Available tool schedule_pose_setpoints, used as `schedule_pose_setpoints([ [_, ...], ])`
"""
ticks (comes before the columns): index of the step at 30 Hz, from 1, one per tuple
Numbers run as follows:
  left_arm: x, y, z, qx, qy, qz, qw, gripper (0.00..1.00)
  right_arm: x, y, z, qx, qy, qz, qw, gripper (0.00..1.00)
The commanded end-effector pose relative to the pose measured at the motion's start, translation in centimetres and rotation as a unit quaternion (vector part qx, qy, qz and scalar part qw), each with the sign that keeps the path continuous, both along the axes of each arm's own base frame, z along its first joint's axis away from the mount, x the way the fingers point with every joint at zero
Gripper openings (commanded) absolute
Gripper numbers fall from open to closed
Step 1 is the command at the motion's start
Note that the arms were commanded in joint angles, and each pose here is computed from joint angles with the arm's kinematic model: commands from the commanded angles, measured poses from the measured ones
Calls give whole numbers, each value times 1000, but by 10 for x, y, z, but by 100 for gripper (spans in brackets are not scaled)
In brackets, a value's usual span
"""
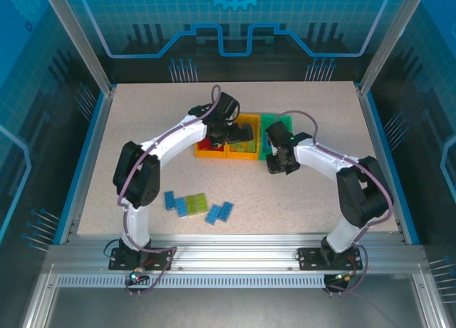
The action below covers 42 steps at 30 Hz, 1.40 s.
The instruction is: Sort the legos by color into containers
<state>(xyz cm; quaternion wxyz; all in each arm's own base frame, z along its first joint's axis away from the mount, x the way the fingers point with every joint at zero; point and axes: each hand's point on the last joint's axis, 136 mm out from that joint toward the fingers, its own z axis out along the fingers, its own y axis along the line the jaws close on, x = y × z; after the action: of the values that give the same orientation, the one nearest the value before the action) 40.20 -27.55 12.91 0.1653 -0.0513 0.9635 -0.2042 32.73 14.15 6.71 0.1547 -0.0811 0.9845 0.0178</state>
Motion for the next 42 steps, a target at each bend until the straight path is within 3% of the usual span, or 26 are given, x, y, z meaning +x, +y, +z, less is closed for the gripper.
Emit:
schedule_pose_setpoints([
  [1,-19,8,12,-2,-12,9,1000,99,24,-3,36,26,-38,-25,999,22],
  [4,-44,15,0,15,-1,7,1000,99,47,-8,47,19,-46,-39,998,23],
  [12,-115,8,-46,73,45,-53,995,99,90,-17,23,-18,-11,-54,998,25],
  [17,-146,1,-62,105,62,-75,990,99,100,-15,16,-23,0,-54,998,38],
  [25,-171,1,-79,135,76,-128,980,97,100,-13,20,-14,2,-55,998,70],
  [33,-181,0,-94,157,94,-159,970,85,96,-7,44,17,-18,-59,998,75],
  [42,-192,1,-104,177,110,-182,961,78,93,-14,53,23,-26,-71,997,76],
])
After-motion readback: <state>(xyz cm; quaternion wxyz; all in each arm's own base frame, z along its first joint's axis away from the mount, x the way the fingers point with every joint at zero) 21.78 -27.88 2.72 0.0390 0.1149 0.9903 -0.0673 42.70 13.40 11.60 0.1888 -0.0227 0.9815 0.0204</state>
